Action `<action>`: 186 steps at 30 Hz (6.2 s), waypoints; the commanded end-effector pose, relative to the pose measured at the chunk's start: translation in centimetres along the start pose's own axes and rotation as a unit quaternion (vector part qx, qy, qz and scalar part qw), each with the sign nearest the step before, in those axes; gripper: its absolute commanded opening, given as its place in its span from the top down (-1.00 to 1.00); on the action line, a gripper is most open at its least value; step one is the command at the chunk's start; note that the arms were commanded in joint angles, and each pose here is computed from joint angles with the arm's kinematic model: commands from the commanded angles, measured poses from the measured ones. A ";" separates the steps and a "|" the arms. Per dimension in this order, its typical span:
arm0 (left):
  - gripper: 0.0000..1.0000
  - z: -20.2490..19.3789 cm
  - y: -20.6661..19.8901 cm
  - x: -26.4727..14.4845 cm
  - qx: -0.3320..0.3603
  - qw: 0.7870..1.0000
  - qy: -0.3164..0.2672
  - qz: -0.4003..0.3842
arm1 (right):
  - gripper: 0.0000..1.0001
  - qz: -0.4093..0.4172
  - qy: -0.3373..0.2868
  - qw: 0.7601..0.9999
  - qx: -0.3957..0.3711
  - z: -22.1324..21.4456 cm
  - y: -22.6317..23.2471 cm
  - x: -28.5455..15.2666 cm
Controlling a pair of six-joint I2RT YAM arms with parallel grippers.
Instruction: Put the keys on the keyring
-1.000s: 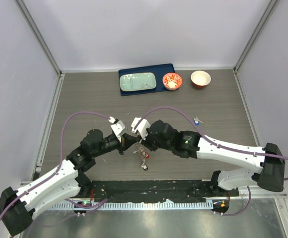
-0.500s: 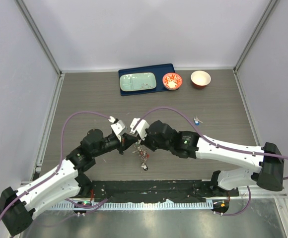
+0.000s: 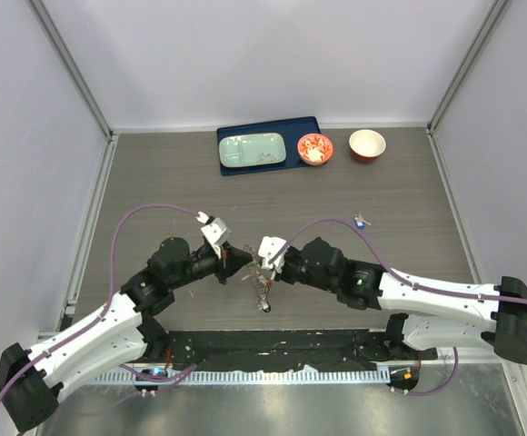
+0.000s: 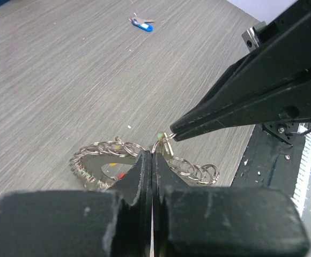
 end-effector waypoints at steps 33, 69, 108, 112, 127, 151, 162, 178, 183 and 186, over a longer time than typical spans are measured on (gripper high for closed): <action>1.00 1.9 0.8 -0.3 -0.016 0.999 0.000 0.034 | 0.17 -0.050 -0.088 0.994 0.042 4.1 -2.0 -3.4; 1.00 2.7 0.2 0.2 -0.013 1.000 0.020 0.010 | 0.37 -0.001 0.081 0.996 0.027 3.5 -1.0 3.7; 1.00 1.4 0.6 -0.3 -0.090 0.995 -0.029 0.042 | 0.99 -0.024 -0.285 0.958 0.033 3.1 -1.1 -1.5; 1.00 1.9 0.3 -0.2 -0.086 0.995 -0.037 0.030 | 0.99 -0.013 -0.268 0.962 0.046 2.8 -0.8 -0.7; 1.00 2.2 0.1 -0.3 -0.033 0.999 -0.016 0.011 | 0.14 0.044 0.005 0.981 0.190 3.6 -3.3 -1.0; 1.00 2.7 -0.1 0.4 -0.021 1.000 -0.005 -0.012 | 0.20 0.147 0.075 0.945 0.281 1.0 -2.6 2.7; 1.00 2.6 -0.1 0.5 -0.020 1.000 -0.007 -0.014 | 0.32 0.150 0.069 0.944 0.285 0.5 -2.6 3.5; 1.00 1.7 0.7 -0.7 -0.035 0.997 -0.059 0.035 | 0.98 0.110 -0.022 0.959 0.261 1.4 -3.3 1.5; 1.00 1.1 0.8 -1.0 -0.050 0.995 -0.077 0.041 | 0.98 0.086 -0.083 0.962 0.247 2.1 -3.9 0.6; 1.00 0.6 0.8 -0.8 -0.060 0.995 -0.072 0.037 | 0.99 0.086 -0.101 0.962 0.240 2.4 -3.9 0.3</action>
Point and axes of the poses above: each gripper's point midway between its finger pads, its own x axis out along the fingers, its own y axis along the line the jaws close on, z = x × y, the point moved 6 cm from there along -x, back along the fingers, and after that the axes turned 1 degree about x, right-handed, at the moved point
